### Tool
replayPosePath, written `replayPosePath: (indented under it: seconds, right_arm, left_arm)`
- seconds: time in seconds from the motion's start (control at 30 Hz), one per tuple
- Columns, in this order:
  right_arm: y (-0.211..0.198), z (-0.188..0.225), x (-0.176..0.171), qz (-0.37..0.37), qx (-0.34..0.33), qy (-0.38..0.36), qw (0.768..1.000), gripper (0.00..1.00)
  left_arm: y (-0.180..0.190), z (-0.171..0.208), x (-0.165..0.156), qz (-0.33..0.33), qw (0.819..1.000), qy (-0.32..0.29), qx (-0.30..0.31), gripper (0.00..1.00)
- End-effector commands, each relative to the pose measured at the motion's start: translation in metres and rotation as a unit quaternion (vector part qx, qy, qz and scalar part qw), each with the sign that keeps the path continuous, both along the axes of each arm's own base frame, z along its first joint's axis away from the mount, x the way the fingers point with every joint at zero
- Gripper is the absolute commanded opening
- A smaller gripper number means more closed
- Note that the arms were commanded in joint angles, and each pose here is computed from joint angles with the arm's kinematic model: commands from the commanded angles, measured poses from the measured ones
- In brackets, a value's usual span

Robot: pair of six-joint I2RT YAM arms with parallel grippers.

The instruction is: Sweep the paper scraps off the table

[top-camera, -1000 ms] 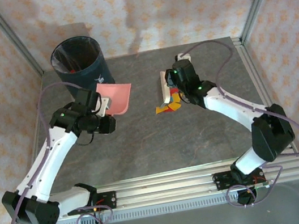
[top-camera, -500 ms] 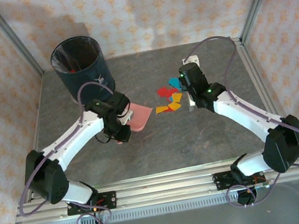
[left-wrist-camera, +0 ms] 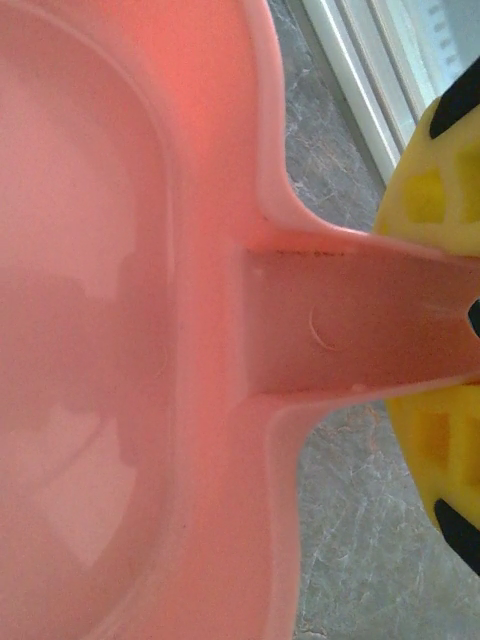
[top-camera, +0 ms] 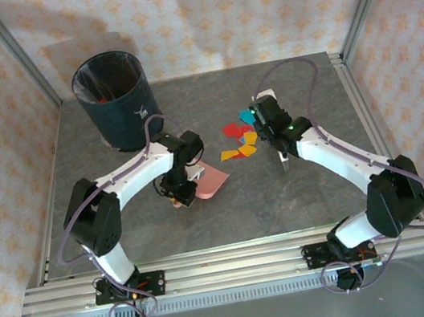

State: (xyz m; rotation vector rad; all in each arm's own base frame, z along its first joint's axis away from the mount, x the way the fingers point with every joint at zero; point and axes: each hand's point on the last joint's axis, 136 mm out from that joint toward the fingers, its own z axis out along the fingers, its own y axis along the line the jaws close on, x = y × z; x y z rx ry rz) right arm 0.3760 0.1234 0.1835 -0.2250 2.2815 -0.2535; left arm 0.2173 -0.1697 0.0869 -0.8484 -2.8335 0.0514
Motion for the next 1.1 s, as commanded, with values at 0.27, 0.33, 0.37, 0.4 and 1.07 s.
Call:
replayPosePath:
  seconds: [0.27, 0.33, 0.37, 0.4, 1.07]
  right_arm:
    - [0.026, -0.015, 0.006, 0.047, 0.023, 0.037, 0.998, 0.0]
    - [0.031, -0.018, 0.005, 0.056, 0.025, 0.042, 0.997, 0.0]
    - [0.033, -0.019, 0.004, 0.061, 0.027, 0.043, 0.997, 0.0]
    - [0.037, -0.02, 0.004, 0.067, 0.029, 0.046, 0.996, 0.0]
    - [0.113, -0.022, -0.014, 0.191, 0.088, 0.061, 0.976, 0.0]
  left_arm:
    - [-0.011, -0.001, -0.003, -0.043, 0.997, 0.062, -0.002, 0.0]
    - [-0.015, -0.002, 0.002, -0.045, 0.997, 0.059, -0.004, 0.0]
    - [-0.017, -0.002, 0.004, -0.045, 0.997, 0.059, -0.006, 0.0]
    - [-0.019, -0.002, 0.006, -0.045, 0.997, 0.058, -0.007, 0.0]
    - [-0.037, -0.024, 0.046, -0.075, 0.994, 0.077, 0.024, 0.0]
